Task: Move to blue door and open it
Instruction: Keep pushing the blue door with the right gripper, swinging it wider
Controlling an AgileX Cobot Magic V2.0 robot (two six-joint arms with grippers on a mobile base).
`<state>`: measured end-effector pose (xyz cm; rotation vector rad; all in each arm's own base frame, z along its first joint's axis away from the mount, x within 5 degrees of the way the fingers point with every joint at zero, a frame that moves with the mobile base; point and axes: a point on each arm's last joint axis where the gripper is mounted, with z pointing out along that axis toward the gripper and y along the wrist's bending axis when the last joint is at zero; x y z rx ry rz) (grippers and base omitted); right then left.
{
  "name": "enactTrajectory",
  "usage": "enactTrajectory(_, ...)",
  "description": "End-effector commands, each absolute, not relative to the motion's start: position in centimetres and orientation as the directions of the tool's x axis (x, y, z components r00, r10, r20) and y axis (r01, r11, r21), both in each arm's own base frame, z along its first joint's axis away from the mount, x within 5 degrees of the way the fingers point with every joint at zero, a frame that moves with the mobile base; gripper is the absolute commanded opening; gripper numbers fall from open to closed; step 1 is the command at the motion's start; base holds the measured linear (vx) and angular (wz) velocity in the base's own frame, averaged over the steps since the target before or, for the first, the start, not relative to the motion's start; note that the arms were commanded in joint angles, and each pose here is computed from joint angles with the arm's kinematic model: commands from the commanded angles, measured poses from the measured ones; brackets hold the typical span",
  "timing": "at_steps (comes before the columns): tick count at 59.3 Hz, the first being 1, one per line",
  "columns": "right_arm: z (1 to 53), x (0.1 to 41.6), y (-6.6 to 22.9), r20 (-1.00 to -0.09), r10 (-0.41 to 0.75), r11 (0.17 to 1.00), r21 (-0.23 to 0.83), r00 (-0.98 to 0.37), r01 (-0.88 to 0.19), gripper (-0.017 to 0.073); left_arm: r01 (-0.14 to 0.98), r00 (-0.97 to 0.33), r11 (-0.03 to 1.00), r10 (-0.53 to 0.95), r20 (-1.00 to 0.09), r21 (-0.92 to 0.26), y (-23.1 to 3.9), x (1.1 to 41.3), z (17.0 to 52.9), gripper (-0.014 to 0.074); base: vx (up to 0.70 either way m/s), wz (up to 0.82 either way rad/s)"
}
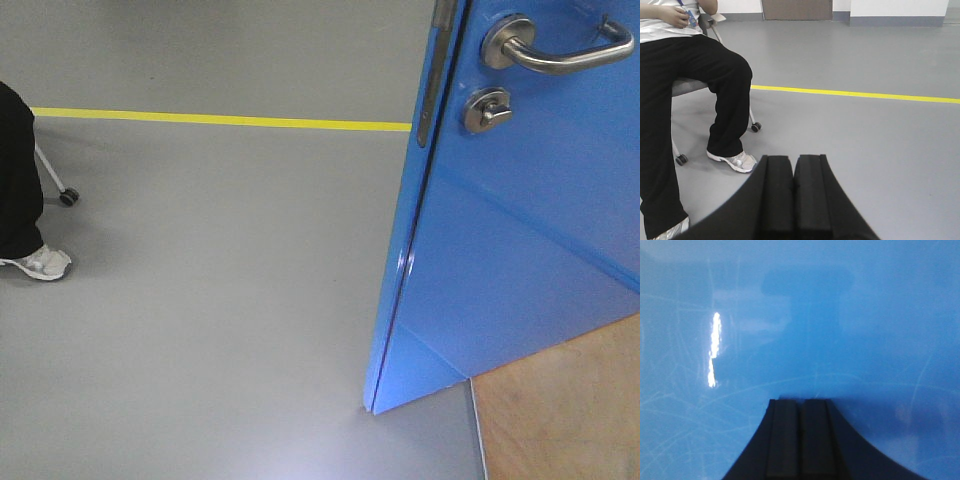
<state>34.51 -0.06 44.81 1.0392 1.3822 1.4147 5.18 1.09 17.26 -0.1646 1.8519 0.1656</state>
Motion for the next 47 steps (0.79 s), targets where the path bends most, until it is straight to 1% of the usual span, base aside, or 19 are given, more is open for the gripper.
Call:
enactTrajectory(1, 46.82, 33.59, -0.03, -0.018, 0.967, -0.007, 0.995, -0.254, -0.097, 0.0002, -0.195, -0.198, 0.980, -0.013, -0.980, 0.027, 1.08, 5.29, 17.87, 0.0070, 0.22, 0.05)
enactTrajectory(23, 46.82, 33.59, -0.03, -0.018, 0.967, -0.007, 0.995, -0.254, -0.097, 0.0002, -0.195, -0.198, 0.980, -0.013, -0.980, 0.027, 1.08, 5.29, 17.87, 0.0070, 0.23, 0.01)
enactTrajectory(47, 46.82, 33.59, -0.03, -0.018, 0.967, -0.007, 0.995, -0.254, -0.097, 0.0002, -0.195, -0.198, 0.980, -0.013, -0.980, 0.027, 1.08, 5.29, 17.87, 0.0070, 0.22, -0.07)
